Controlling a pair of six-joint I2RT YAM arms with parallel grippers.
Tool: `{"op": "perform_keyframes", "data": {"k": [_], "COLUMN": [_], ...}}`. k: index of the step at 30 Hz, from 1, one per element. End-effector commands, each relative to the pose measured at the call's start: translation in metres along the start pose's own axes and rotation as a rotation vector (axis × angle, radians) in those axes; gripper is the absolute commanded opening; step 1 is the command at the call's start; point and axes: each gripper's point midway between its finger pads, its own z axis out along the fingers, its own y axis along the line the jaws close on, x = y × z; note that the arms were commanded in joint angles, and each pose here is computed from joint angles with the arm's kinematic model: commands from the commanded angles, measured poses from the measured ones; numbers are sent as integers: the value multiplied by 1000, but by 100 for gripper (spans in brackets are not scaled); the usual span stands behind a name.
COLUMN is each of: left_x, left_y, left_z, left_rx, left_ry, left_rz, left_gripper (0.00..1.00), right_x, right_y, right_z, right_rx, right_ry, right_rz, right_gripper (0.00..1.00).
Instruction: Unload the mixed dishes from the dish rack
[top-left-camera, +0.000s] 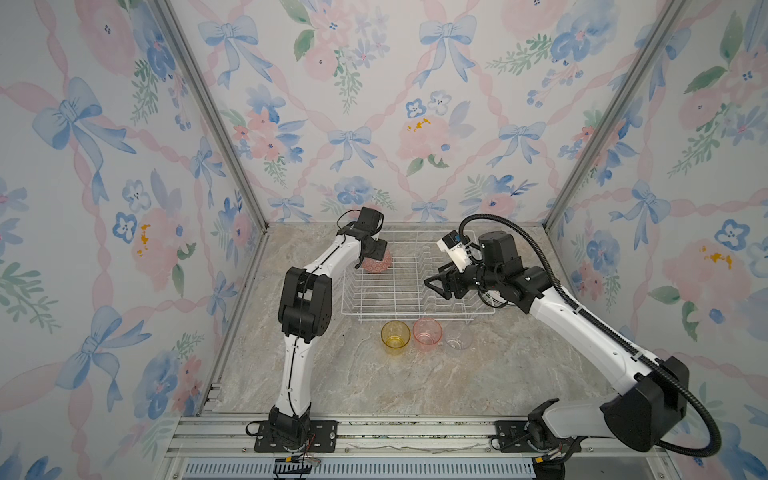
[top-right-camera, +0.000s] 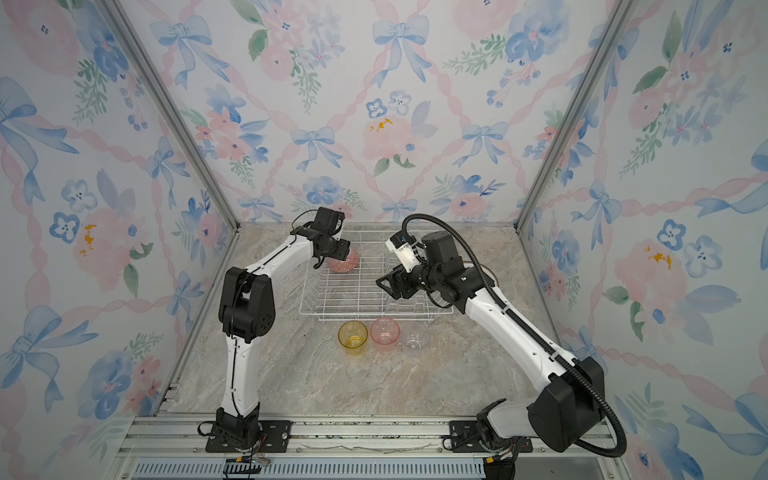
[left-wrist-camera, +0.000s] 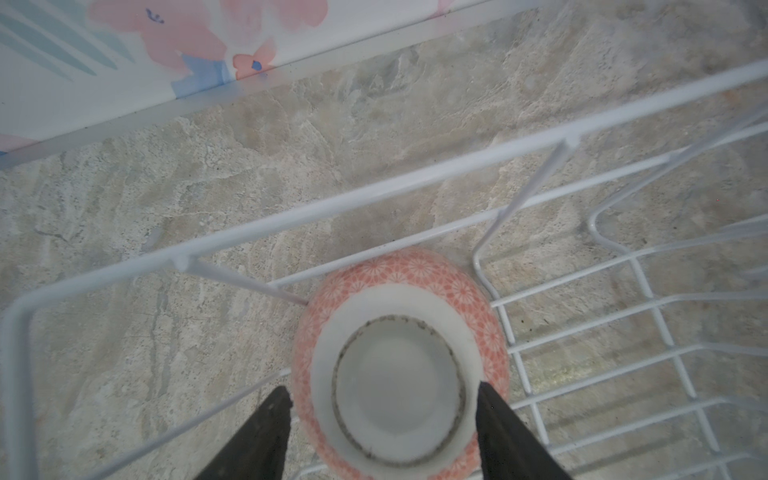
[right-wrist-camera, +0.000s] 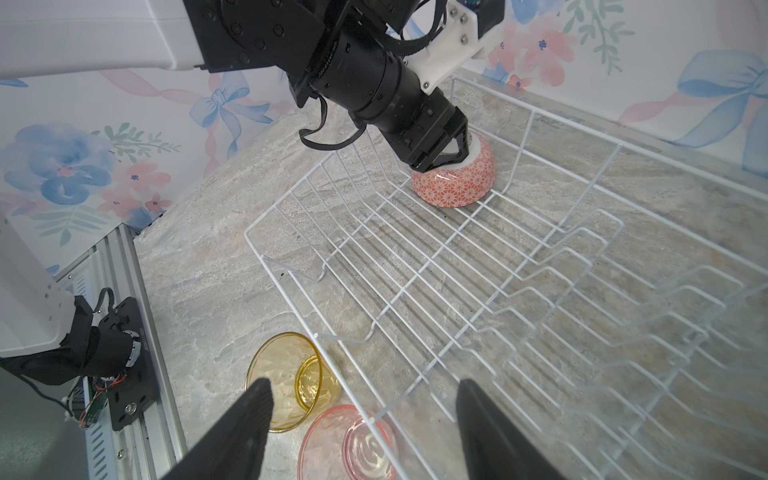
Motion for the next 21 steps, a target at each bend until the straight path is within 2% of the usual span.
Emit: {"op": "perform_keyframes", "data": {"k": [1,9,13,21], "left_x": [2,8,10,11], "left_y": [-3,-4,-4,-5], "left_z": [9,17,21,21], "left_rx": [30,46,58,84], "left_ry": [16,34,44,53], "left_rz": [15,11,8,8], "left_gripper": [63,62,54,46], "right_x": [2,3,4,5], "right_y": [-2,-5,-6,-8], "right_z": [2,3,3,4], "right_rx": [-12,-10,-9,-6], "right_ry": [-2,0,3,6], "right_rz": [17,23,26,31], "right_gripper": [72,73,73,73]}}
